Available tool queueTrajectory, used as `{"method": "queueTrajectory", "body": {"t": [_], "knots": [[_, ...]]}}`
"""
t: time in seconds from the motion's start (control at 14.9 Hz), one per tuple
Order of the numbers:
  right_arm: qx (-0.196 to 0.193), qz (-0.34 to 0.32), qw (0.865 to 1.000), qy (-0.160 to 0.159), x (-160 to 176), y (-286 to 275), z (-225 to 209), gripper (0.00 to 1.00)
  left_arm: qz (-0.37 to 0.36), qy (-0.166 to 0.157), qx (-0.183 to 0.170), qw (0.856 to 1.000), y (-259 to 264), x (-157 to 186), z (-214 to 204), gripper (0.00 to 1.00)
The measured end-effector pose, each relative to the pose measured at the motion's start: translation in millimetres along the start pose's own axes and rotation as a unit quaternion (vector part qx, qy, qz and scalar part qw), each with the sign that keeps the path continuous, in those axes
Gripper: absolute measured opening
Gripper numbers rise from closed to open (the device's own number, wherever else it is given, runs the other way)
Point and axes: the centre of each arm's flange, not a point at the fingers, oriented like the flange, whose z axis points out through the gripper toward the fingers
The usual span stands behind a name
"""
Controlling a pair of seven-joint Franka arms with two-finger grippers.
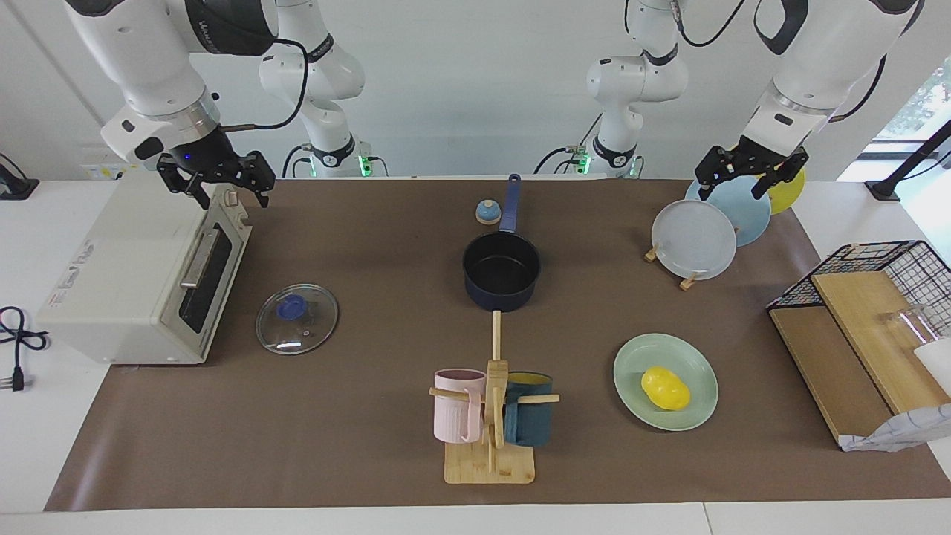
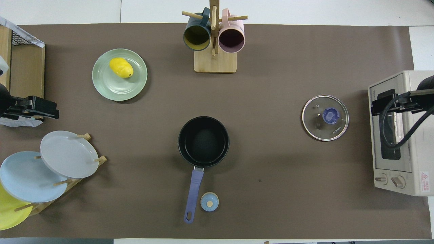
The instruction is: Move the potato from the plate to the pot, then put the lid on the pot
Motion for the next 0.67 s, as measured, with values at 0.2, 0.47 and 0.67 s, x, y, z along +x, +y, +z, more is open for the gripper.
{"method": "queueTrajectory", "body": {"t": [0.2, 0.47, 0.67], "knots": [[0.0, 0.0, 1.0, 0.0, 0.0, 0.0, 0.0, 1.0, 0.0, 0.0, -0.003, 1.0, 0.6, 0.1, -0.1, 1.0], [0.0, 0.0, 1.0, 0.0, 0.0, -0.1, 0.0, 1.0, 0.0, 0.001, -0.003, 1.0, 0.8, 0.2, -0.2, 1.0], [0.001, 0.0, 1.0, 0.0, 0.1, -0.6, 0.1, 1.0, 0.0, 0.001, -0.004, 1.0, 0.8, 0.2, -0.2, 1.0]]}}
